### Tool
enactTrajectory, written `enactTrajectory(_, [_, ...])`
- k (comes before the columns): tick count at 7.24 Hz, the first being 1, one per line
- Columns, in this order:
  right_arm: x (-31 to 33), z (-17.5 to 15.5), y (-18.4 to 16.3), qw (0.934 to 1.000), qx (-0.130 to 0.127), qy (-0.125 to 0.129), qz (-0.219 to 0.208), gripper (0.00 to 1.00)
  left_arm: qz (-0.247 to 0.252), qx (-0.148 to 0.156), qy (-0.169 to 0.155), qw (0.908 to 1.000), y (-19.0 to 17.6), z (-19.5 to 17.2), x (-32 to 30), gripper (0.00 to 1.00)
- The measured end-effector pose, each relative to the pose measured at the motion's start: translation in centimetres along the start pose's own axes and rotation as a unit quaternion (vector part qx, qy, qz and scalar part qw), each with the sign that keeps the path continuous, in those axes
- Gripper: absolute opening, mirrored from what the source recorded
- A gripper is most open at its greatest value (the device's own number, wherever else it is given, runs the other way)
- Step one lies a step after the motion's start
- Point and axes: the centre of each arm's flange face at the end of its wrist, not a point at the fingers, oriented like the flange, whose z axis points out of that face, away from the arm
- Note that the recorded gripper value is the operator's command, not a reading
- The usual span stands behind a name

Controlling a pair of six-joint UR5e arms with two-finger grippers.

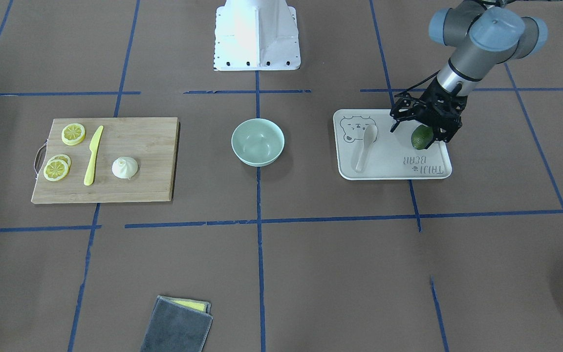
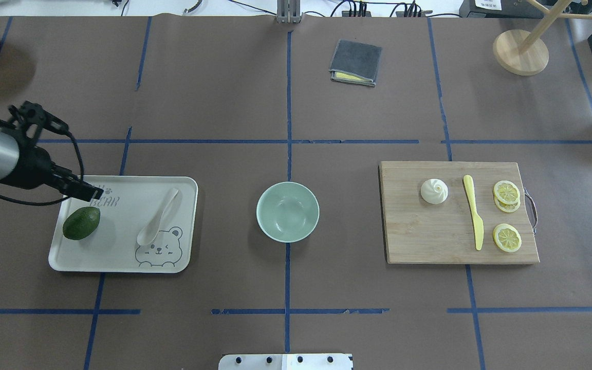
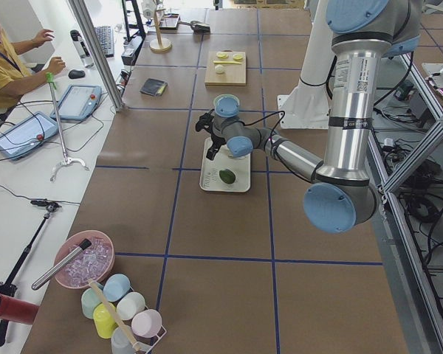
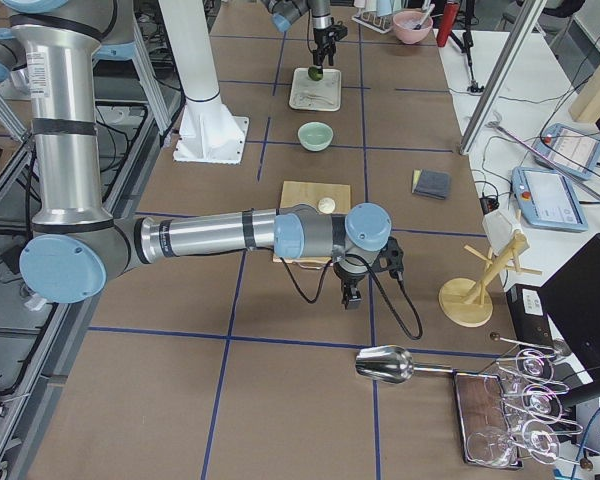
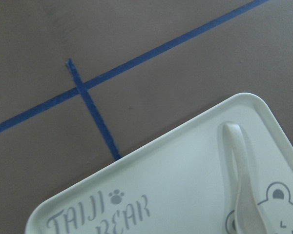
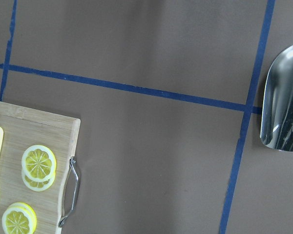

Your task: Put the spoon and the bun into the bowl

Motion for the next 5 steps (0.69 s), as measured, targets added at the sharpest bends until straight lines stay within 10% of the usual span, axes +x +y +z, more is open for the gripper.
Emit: enactTrajectory(5, [-0.4,1.0,-0.1,0.9999,-0.010,-0.001,-0.004,1.00,0.009,-0.005,-0.008,0.9999,-1.1,5.5,4.2,0.82])
